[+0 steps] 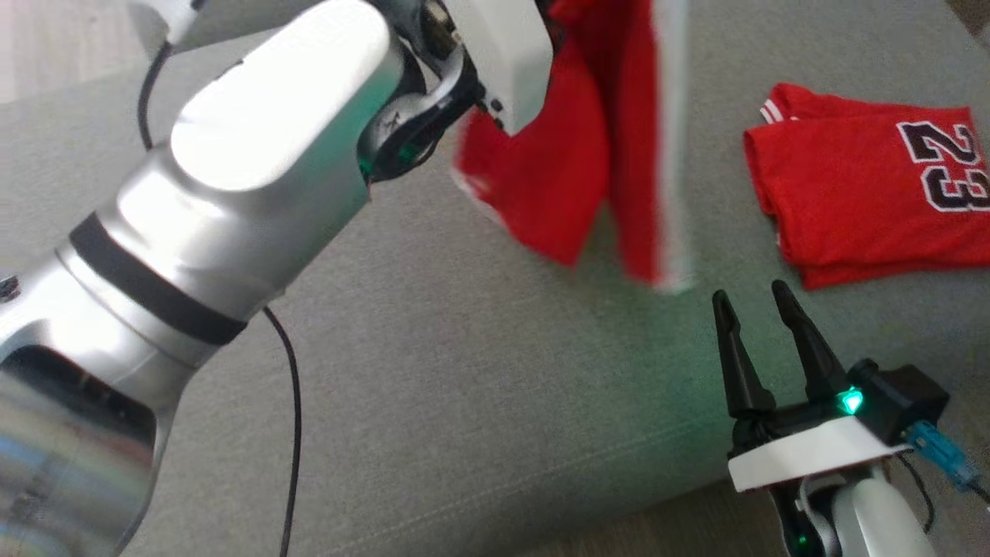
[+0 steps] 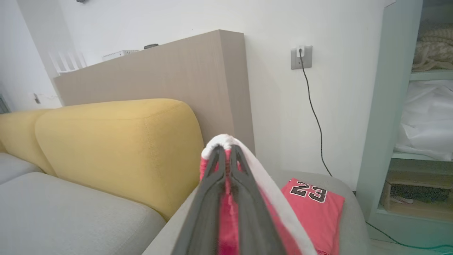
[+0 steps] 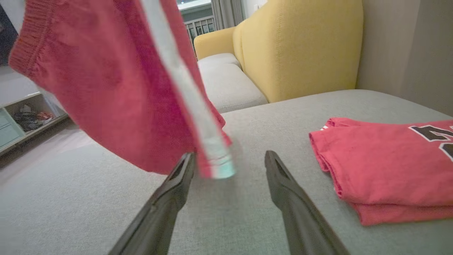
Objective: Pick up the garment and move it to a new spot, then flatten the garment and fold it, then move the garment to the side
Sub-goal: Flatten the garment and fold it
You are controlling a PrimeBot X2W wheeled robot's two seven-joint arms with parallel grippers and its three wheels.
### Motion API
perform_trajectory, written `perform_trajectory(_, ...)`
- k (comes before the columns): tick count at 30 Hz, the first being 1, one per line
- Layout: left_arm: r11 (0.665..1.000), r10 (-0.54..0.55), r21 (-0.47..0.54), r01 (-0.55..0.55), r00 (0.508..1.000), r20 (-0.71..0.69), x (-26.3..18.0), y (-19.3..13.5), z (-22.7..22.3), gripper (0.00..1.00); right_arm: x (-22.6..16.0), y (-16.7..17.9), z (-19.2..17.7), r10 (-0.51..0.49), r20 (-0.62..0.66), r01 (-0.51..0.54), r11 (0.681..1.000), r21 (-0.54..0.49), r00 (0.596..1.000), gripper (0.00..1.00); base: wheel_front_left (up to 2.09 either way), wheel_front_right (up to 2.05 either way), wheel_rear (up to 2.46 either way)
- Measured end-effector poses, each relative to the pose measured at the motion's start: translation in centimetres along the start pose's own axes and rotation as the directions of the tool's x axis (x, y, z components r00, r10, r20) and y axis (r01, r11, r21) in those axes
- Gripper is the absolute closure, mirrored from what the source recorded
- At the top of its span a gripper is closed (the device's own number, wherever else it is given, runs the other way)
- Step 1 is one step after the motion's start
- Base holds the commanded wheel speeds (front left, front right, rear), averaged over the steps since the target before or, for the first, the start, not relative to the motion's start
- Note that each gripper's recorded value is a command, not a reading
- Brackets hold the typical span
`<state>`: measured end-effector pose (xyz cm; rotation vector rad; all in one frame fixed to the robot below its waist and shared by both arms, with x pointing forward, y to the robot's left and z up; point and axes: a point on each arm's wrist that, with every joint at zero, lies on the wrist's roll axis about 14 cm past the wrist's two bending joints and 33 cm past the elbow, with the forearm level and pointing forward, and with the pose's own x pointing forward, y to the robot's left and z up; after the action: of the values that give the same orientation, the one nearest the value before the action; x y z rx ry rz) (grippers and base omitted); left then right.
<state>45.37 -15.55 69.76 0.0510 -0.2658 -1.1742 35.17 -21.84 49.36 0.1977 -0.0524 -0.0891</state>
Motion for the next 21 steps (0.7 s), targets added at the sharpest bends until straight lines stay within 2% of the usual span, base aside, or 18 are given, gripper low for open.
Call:
perform_trajectory(4,0.997,0.055,-0.044,-0.057,0.998,-0.032,-2.1,1.0,-1.3,1.0,0.4,0.9,0.2,0.032,0.009,-0.032,0.999,-0.003,0.999,0.0,0.0,0.0,0.0)
perform_trajectory(7,0.983,0.113,-0.133,-0.128,0.987,-0.115,-5.8,1.3,-5.5,1.0,0.3,1.6,-0.2,0.057,-0.003,-0.057,0.998,-0.015,0.998,0.0,0.0,0.0,0.0)
perform_trajectory(10,0.946,0.179,-0.229,-0.23,0.958,-0.223,-11.0,0.8,-10.7,1.0,0.2,2.4,-1.0,0.081,-0.027,-0.082,0.996,-0.027,0.996,0.0,0.0,0.0,0.0)
perform_trajectory(11,0.946,0.179,-0.229,-0.23,0.958,-0.223,-11.0,0.8,-10.7,1.0,0.2,2.4,-1.0,0.081,-0.027,-0.082,0.996,-0.027,0.996,0.0,0.0,0.0,0.0)
perform_trajectory(16,0.867,0.334,-0.261,-0.424,0.884,-0.327,-19.2,0.0,-16.2,1.0,0.5,3.3,-4.0,0.108,-0.118,-0.109,0.994,0.001,0.987,0.0,0.0,0.0,0.0)
perform_trajectory(21,0.772,0.466,-0.274,-0.573,0.805,-0.368,-23.8,0.5,-17.9,1.0,1.2,4.4,-6.9,0.146,-0.203,-0.151,0.988,-0.011,0.968,0.0,0.0,0.0,0.0)
